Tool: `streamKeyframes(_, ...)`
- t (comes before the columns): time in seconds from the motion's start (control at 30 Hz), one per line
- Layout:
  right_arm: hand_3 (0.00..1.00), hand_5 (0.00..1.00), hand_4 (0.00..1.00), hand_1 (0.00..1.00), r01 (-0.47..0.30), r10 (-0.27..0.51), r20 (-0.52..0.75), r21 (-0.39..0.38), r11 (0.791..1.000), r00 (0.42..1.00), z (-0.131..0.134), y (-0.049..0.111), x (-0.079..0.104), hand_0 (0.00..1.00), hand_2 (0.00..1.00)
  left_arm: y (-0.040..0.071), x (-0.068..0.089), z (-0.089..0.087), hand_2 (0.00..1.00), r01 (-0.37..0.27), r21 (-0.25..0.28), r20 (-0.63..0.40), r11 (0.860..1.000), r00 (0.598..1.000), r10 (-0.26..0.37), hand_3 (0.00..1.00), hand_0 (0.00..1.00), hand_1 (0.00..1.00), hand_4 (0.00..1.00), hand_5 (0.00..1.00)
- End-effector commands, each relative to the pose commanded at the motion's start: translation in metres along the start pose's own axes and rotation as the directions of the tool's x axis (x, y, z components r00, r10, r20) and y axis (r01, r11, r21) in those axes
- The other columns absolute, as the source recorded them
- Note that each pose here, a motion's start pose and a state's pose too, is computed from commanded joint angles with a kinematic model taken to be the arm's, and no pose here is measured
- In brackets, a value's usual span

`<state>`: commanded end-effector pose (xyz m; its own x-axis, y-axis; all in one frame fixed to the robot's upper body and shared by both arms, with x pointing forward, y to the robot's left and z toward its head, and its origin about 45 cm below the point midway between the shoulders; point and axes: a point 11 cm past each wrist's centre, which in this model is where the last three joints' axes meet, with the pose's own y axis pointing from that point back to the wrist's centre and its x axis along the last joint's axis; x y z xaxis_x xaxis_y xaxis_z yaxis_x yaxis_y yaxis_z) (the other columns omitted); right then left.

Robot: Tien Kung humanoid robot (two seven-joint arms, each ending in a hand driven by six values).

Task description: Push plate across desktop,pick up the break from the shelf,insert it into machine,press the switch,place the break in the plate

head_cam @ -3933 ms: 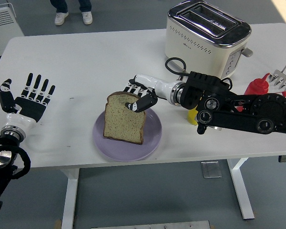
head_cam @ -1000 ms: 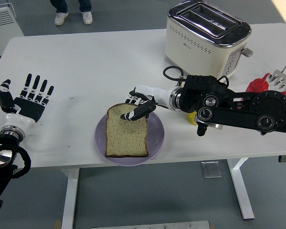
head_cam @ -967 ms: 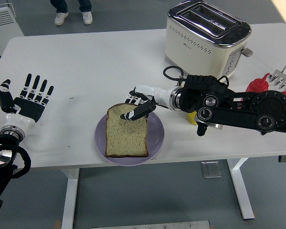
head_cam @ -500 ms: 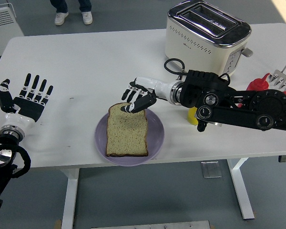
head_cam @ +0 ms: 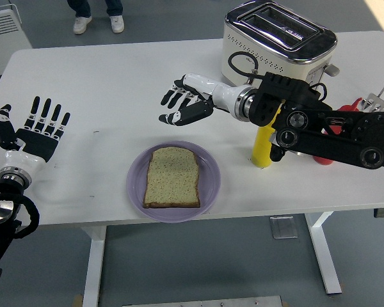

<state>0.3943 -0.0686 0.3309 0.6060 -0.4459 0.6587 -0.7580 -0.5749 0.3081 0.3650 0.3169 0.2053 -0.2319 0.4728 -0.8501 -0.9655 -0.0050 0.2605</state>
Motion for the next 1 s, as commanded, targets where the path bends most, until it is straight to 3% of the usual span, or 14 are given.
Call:
streamKeyframes(0.23,0.625,0.347,0.736,0.604,-0.128,0.118,0.126,0.081,0.988,0.985,-0.006,0.026,0.029,0.434,0.642,0.006,-0.017,-0.001,0.721,0.048,0.013,-0.028,0.999,0.998,-0.048,0.709,0.819,0.760,0.638,0.998)
streamKeyframes(0.27,0.626,0.330,0.724,0.612,-0.147,0.132,0.155,0.094,0.985,0.979,-0.007,0.030,0.033,0.473,0.643,0.007,-0.019,-0.001,0.722,0.054,0.015,-0.032,0.998,0.998,-0.053,0.709,0.819,0.759,0.639,0.998)
streamKeyframes(0.43,0.626,0.330,0.724,0.612,-0.293,0.221,0.371,0.150,0.944,0.902,-0.004,0.055,0.061,0.473,0.643,0.012,-0.032,-0.002,0.722,0.090,0.026,-0.056,0.996,0.995,-0.088,0.709,0.819,0.759,0.639,0.998)
streamKeyframes(0.47,0.625,0.331,0.729,0.619,-0.325,0.238,0.413,0.154,0.933,0.879,-0.001,0.060,0.067,0.542,0.641,0.013,-0.034,-0.002,0.722,0.095,0.028,-0.060,0.995,0.994,-0.094,0.709,0.817,0.760,0.639,0.998)
streamKeyframes(0.77,0.618,0.345,0.739,0.622,-0.549,0.317,0.716,0.111,0.828,0.622,0.034,0.102,0.113,0.591,0.626,0.019,-0.053,-0.001,0.722,0.142,0.040,-0.081,0.989,0.987,-0.139,0.709,0.816,0.760,0.637,0.998)
streamKeyframes(0.83,0.618,0.345,0.739,0.622,-0.586,0.313,0.776,0.090,0.805,0.548,0.044,0.111,0.120,0.591,0.626,0.020,-0.058,-0.001,0.722,0.153,0.043,-0.086,0.987,0.985,-0.149,0.709,0.816,0.760,0.637,0.998)
streamKeyframes(0.87,0.610,0.347,0.726,0.625,-0.602,0.310,0.800,0.078,0.795,0.514,0.049,0.115,0.123,0.646,0.622,0.021,-0.060,0.000,0.722,0.158,0.044,-0.088,0.986,0.984,-0.154,0.710,0.815,0.760,0.638,0.998)
streamKeyframes(1.0,0.610,0.347,0.726,0.625,-0.664,0.292,0.891,0.014,0.748,0.348,0.070,0.130,0.132,0.646,0.622,0.022,-0.069,0.001,0.722,0.177,0.052,-0.086,0.983,0.981,-0.172,0.710,0.815,0.760,0.638,0.998)
